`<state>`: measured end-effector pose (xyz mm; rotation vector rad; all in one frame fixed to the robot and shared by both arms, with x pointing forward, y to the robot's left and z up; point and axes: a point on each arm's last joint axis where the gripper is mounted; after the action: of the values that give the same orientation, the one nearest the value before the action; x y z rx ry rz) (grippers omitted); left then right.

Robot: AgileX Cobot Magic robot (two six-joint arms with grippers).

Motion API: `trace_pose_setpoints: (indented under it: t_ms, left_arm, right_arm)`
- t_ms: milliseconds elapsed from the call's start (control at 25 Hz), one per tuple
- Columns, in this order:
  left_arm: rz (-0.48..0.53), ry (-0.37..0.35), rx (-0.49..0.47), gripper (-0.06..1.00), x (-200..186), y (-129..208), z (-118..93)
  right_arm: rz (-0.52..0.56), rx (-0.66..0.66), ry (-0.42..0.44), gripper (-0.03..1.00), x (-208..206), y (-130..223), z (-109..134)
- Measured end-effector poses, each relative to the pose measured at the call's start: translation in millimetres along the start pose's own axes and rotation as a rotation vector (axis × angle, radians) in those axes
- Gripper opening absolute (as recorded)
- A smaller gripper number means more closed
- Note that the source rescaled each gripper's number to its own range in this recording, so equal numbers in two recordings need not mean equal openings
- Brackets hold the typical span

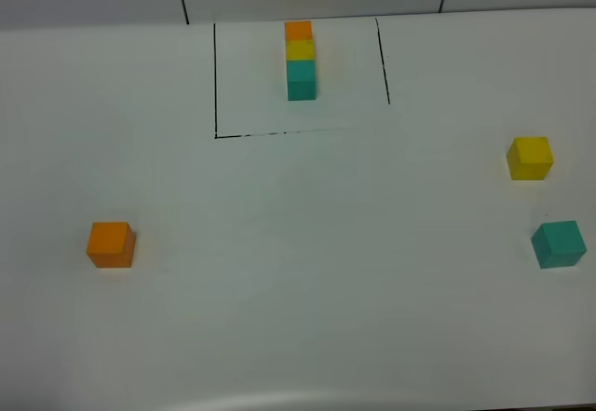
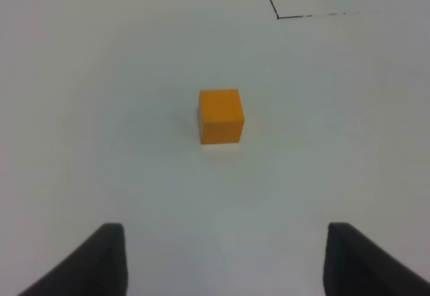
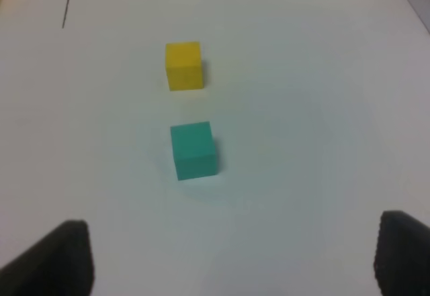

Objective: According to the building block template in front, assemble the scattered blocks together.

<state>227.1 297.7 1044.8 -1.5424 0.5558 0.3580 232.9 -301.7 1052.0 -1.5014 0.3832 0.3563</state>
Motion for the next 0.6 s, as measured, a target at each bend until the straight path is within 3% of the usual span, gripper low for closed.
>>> trace_pose_setpoints:
  t_ms: [600]
  left_arm:
    - [0.000,0.000,0.000,0.34,0.0,0.0,0.0]
  right_arm:
    - [0.000,0.000,0.000,0.70,0.0,0.0,0.0]
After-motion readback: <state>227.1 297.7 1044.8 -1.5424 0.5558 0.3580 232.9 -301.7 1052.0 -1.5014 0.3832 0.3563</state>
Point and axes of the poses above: a point on each arm's last joint axis where the gripper is mounted, x pointing out along that axis toward the gripper, z along the wrist's bending axis when the last joint is at zero, y = z × x
